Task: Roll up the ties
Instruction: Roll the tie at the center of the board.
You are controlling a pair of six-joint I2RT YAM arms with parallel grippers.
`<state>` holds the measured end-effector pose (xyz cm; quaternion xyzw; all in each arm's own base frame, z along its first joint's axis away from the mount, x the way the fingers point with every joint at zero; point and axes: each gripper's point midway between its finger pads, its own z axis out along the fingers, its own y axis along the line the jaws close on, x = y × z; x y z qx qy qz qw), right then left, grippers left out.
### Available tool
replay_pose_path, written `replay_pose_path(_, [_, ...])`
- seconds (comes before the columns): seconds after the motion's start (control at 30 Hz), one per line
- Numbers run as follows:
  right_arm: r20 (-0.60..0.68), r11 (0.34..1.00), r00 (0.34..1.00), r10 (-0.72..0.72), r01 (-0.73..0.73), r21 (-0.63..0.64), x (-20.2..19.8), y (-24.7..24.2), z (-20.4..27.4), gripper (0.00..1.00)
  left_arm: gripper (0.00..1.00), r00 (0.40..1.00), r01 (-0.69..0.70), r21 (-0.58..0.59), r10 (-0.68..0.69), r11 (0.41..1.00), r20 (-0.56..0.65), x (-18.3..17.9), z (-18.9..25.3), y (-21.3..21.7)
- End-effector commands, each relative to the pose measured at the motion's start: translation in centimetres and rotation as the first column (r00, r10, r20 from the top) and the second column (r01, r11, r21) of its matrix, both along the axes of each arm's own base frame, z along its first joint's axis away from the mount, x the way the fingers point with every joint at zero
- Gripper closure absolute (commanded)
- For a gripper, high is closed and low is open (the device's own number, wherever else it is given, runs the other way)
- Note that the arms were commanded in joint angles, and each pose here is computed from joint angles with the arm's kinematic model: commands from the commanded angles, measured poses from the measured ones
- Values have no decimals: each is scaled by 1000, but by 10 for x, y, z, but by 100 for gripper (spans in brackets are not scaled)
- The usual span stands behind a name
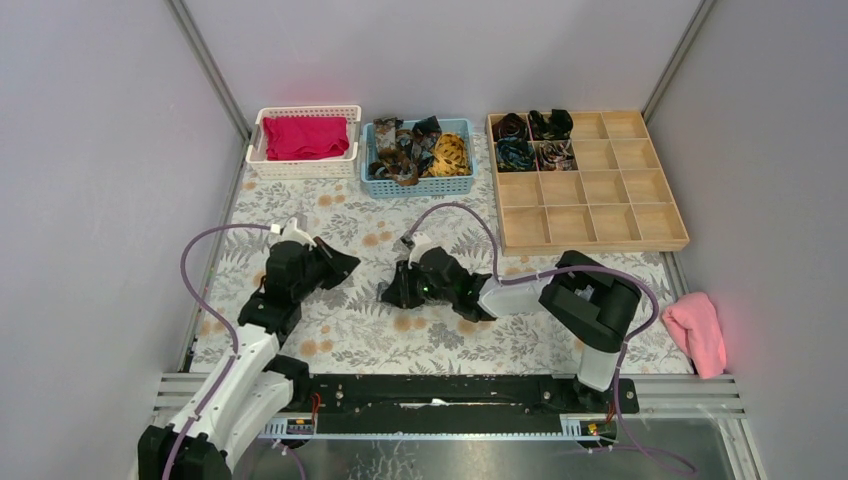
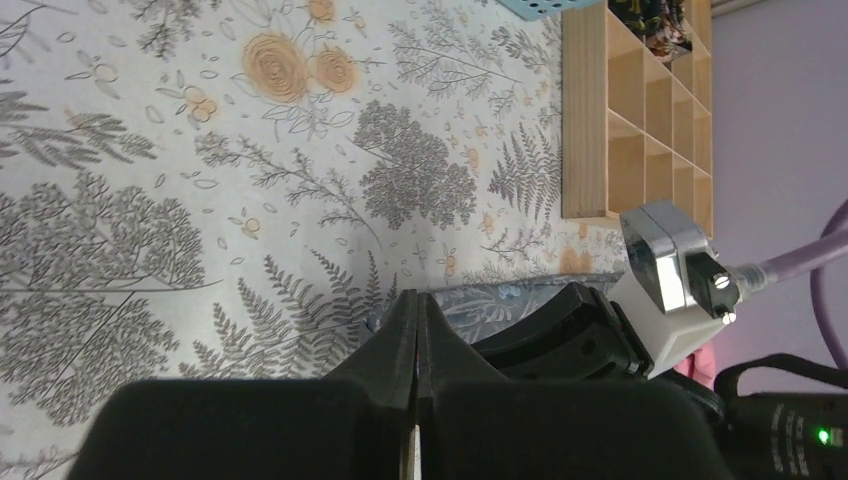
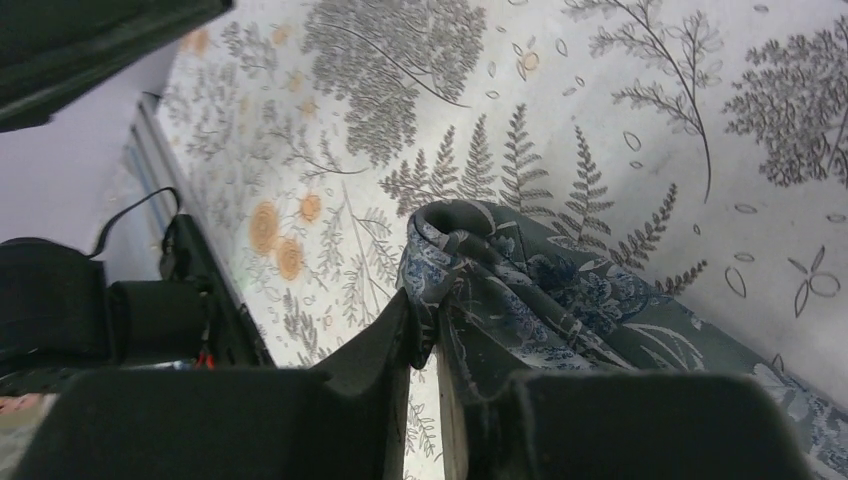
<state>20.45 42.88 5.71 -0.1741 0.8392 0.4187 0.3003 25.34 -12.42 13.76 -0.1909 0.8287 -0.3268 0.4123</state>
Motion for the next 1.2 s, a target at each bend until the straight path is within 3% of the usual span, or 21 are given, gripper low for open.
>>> replay_pose_path(0.0, [69,976,994,87,-98,193,5,13,45,82,100,992,56,-50,-50,997,117,14,18,-12])
replay_pose_path(0.47, [63,941,985,158,-169,294,8,4,48,83,100,957,283,-171,-265,944,120,43,4,-60])
replay_pose_path(0.63, [32,937,987,157,-159,311,17,1,40,83,100,983,175,-103,-167,979,81,48,-3,-42])
replay_pose_path(0.77, [13,937,986,164,-160,311,20,5,36,84,100,967,51,-5,-48,999,252,31,52,-14])
replay_pose_path(0.87, [-1,939,986,170,-161,303,23,10,34,84,100,949,-6,39,-7,999,316,5,75,1])
replay_pose_path(1.07, [-25,937,982,186,-170,306,27,20,32,84,100,974,42,-94,-20,995,224,-24,35,-12])
replay_pose_path(1.17, [-35,938,982,184,-165,305,30,23,31,84,100,986,47,-90,-32,995,163,-25,7,-18])
